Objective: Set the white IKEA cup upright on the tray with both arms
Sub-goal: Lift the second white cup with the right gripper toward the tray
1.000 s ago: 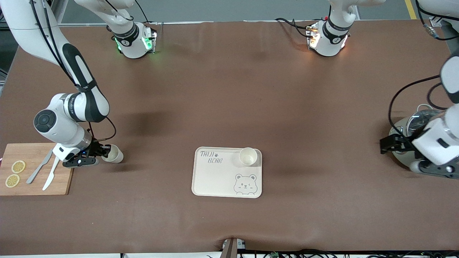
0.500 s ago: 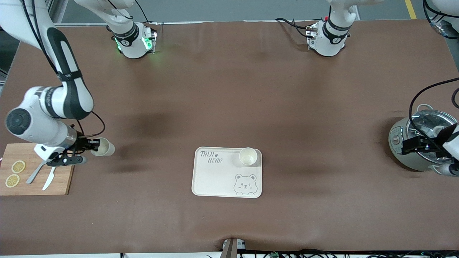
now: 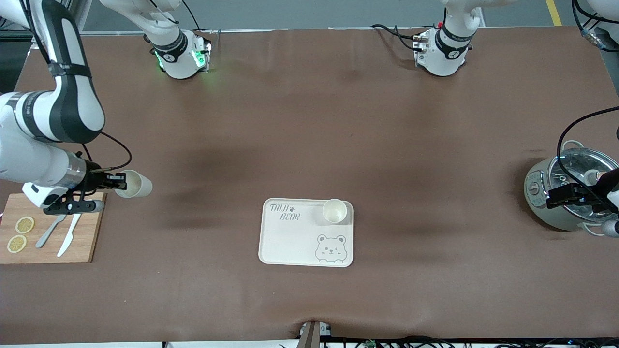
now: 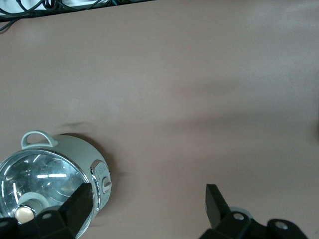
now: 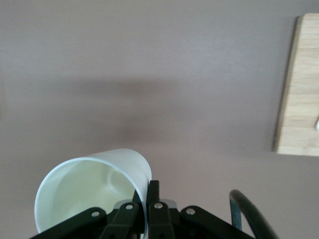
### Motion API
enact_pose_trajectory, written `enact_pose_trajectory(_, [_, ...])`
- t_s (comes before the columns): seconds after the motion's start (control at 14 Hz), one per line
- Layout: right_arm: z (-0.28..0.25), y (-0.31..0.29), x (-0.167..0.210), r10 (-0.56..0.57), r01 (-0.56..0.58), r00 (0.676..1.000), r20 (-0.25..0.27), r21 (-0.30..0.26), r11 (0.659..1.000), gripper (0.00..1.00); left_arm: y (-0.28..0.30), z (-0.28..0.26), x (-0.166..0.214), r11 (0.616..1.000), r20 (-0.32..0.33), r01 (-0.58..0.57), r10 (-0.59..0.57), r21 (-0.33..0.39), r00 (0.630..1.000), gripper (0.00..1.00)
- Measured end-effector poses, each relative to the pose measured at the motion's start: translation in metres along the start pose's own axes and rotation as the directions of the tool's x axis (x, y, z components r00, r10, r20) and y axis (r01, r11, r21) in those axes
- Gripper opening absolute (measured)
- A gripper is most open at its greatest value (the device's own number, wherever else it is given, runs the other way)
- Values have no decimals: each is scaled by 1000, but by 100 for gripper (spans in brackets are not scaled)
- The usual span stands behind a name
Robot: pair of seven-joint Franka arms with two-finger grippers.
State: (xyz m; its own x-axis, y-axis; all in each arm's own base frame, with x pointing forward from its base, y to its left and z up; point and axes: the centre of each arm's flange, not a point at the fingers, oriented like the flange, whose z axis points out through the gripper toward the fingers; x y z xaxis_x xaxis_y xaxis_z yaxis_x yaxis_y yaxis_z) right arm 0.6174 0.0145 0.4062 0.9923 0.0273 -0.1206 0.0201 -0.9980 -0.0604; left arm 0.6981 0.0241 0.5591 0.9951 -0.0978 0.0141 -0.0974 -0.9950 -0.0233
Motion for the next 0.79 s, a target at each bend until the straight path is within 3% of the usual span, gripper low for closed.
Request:
enact_pose_trajectory(0.43, [-40,-157,-8,190,-188,981,-40,44,981,4,25,-25,-16,999,22,25,-25,-26,999,100])
enact_pose_trajectory(0.79, [-22,-247,-8,327,-322,943,-61,68,944,4,41,-46,-41,999,33,17,-16,-32,999,100])
